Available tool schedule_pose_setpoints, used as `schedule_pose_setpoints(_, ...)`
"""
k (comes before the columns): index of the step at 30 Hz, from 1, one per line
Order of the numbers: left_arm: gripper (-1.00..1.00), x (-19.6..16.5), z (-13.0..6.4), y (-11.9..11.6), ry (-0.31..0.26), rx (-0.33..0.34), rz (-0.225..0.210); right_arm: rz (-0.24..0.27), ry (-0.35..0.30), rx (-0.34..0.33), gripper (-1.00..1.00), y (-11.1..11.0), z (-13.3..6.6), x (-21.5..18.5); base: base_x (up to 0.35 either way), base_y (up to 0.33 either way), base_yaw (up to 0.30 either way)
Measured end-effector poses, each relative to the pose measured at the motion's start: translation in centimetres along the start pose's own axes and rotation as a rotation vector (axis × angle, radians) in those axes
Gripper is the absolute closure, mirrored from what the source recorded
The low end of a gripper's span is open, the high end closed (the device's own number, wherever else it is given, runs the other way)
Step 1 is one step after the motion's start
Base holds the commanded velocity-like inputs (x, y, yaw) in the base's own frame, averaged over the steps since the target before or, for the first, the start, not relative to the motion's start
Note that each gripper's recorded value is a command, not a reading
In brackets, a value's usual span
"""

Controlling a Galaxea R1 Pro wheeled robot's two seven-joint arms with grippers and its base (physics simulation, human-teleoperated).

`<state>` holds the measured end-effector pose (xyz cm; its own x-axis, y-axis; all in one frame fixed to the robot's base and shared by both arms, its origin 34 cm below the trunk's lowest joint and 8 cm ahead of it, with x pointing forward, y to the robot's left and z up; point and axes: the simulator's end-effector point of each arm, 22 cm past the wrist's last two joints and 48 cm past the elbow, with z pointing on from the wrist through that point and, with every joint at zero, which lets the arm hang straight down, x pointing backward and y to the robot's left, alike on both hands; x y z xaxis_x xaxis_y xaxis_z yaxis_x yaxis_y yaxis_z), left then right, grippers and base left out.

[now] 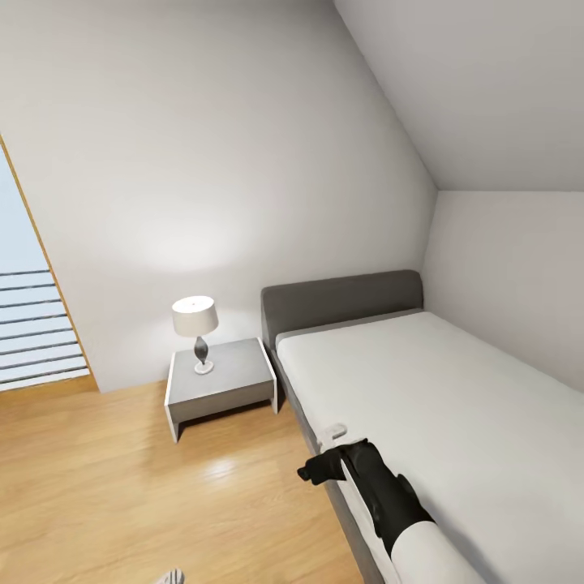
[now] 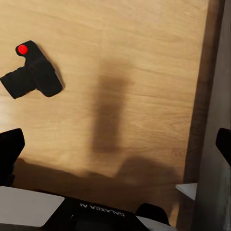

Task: Attach the digital camera to the camera tripod in the bedroom.

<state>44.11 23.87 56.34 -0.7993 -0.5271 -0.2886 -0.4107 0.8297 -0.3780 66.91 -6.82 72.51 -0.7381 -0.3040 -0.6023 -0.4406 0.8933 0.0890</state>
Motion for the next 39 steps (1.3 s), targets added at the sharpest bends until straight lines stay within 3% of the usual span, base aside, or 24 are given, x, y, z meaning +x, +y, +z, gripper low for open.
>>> schedule_pose_setpoints(9, -1.0, -0.4, -0.1, -0.6, -0.008, 0.02, -0.02, 0.001, -0.007, 0.002, -1.0, -0.1, -0.1, -0.3, 0.0, 0.0, 0.0)
schedule_pose_setpoints(29, -1.0, -1.9, -0.6, -1.6, -0.042, 0.034, -0.009, 0.002, -0.007, 0.007, -1.0, -0.2, -0.1, -0.3, 0.0, 0.0, 0.0)
schedule_pose_setpoints(39, -1.0, -2.1, -0.7, 0.2, -0.046, -0.047, -0.013, 0.005, -0.006, 0.006, -1.0, -0.2, -0.1, -0.2, 0.0, 0.0, 0.0)
